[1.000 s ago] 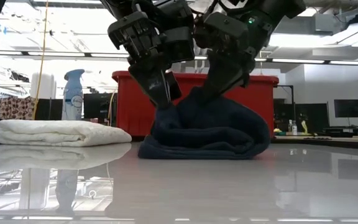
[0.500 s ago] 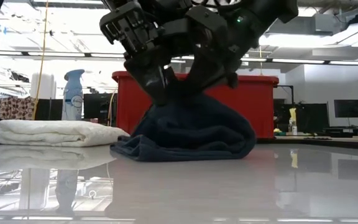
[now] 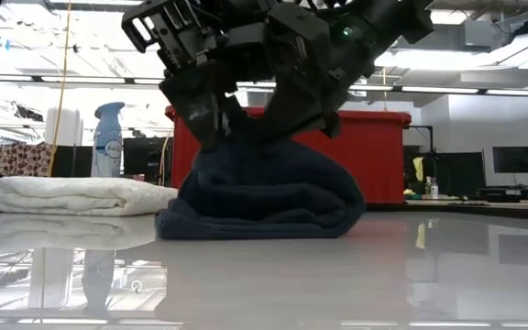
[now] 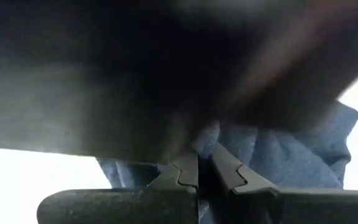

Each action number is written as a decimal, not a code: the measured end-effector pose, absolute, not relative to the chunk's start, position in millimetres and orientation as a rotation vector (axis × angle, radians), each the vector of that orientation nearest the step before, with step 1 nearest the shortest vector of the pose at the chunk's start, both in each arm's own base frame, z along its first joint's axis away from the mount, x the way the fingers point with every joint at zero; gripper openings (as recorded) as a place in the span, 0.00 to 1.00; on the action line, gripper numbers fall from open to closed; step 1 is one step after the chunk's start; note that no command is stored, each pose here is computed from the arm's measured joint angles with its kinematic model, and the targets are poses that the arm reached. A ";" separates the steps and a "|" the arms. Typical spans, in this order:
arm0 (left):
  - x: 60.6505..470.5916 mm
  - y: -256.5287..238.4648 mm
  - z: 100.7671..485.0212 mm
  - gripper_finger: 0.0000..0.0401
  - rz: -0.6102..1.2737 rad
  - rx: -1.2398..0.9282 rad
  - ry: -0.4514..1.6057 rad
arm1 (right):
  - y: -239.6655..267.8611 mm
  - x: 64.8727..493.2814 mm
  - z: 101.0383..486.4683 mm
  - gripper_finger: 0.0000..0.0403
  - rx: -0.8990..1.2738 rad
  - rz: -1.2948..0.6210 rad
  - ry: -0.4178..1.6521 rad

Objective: Fold Laundry from Bin
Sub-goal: Fold the black shorts

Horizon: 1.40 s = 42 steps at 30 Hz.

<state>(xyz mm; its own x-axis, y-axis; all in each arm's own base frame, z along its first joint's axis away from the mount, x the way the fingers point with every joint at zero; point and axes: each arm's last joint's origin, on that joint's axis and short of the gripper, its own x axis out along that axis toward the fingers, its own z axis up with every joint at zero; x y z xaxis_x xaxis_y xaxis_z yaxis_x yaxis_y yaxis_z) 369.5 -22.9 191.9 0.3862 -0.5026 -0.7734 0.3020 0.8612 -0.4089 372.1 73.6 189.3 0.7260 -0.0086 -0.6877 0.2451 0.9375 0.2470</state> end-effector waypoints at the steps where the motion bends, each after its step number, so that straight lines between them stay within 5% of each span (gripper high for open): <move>1: 367.6 -21.4 194.5 0.00 -0.508 -0.218 1.062 | 73.7 372.0 189.3 0.07 0.335 -0.143 0.748; 13: 359.1 -19.1 222.3 0.03 -0.470 -0.145 0.987 | 74.0 373.7 192.3 0.08 0.326 -0.132 0.724; 22: 356.4 -22.2 217.7 0.29 -0.449 -0.112 1.038 | 74.7 374.1 191.5 0.08 0.318 -0.124 0.720; 29: 351.4 -24.4 217.6 0.52 -0.522 -0.299 1.098 | 75.3 373.8 190.6 0.08 0.313 -0.122 0.724; 35: 338.7 -25.8 241.1 0.58 -0.595 -0.382 1.080 | 82.7 370.1 176.9 0.08 0.277 -0.087 0.799; 42: 317.4 -18.1 288.4 0.58 -0.366 -0.191 0.911 | 90.7 371.5 182.4 0.08 0.255 -0.069 0.751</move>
